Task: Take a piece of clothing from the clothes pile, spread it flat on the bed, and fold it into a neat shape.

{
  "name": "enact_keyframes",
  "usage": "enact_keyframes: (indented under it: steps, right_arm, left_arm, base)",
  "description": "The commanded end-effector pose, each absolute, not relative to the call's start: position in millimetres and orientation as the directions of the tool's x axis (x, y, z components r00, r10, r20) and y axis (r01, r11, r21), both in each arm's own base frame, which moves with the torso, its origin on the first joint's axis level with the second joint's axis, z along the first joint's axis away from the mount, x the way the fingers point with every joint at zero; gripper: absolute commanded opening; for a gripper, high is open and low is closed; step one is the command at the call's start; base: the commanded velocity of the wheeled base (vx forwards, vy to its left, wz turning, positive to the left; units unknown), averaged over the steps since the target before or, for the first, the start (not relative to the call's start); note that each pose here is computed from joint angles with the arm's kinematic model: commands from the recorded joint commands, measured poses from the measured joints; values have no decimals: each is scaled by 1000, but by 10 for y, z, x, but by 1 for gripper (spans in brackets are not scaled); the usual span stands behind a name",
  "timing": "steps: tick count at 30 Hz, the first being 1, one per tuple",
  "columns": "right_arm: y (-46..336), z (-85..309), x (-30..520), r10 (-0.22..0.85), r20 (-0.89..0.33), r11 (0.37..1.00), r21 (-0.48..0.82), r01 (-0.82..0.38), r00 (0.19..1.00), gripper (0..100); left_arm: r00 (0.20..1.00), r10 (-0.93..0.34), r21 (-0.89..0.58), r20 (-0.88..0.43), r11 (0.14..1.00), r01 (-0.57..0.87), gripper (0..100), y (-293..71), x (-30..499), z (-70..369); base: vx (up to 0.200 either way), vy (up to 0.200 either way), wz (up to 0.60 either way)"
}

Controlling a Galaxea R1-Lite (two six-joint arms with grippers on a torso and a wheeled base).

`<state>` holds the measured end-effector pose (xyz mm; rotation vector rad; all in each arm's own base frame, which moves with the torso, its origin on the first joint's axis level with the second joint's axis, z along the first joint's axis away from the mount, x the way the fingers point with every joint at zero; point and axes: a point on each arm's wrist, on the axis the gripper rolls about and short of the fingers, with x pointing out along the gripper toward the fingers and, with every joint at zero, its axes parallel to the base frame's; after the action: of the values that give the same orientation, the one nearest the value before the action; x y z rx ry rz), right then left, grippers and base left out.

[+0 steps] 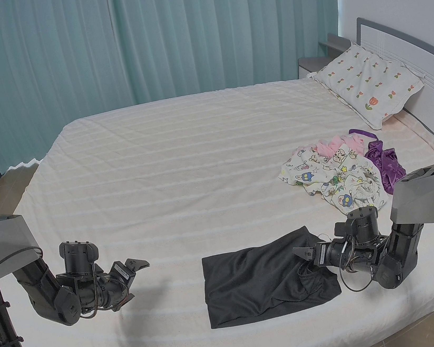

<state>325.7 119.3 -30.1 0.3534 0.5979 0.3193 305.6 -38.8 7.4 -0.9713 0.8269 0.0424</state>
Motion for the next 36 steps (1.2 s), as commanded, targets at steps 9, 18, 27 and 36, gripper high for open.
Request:
enact_keyframes:
  steps: [9,18,27,36]
  right_arm:
    - [1344,-324,3200,421,-500,907,234,-351,757,100]
    - [1428,-342,3206,436,-508,880,69,-469,743,100]
    - [1392,-318,3161,400,-569,877,11,-480,718,0]
    - [1140,-208,2888,367,-595,898,26,-440,715,0]
  left_arm:
    - [699,-316,-710,-641,590,-384,100,-388,3057,61]
    - [699,-318,-708,-641,597,-377,100,-389,3057,61]
    - [698,-318,-706,-642,601,-375,100,-388,3053,59]
    - [698,-318,-706,-642,601,-375,100,-389,3057,56]
  base:
    - [0,0,0]
    - [0,0,0]
    - [0,0,0]
    - [0,0,0]
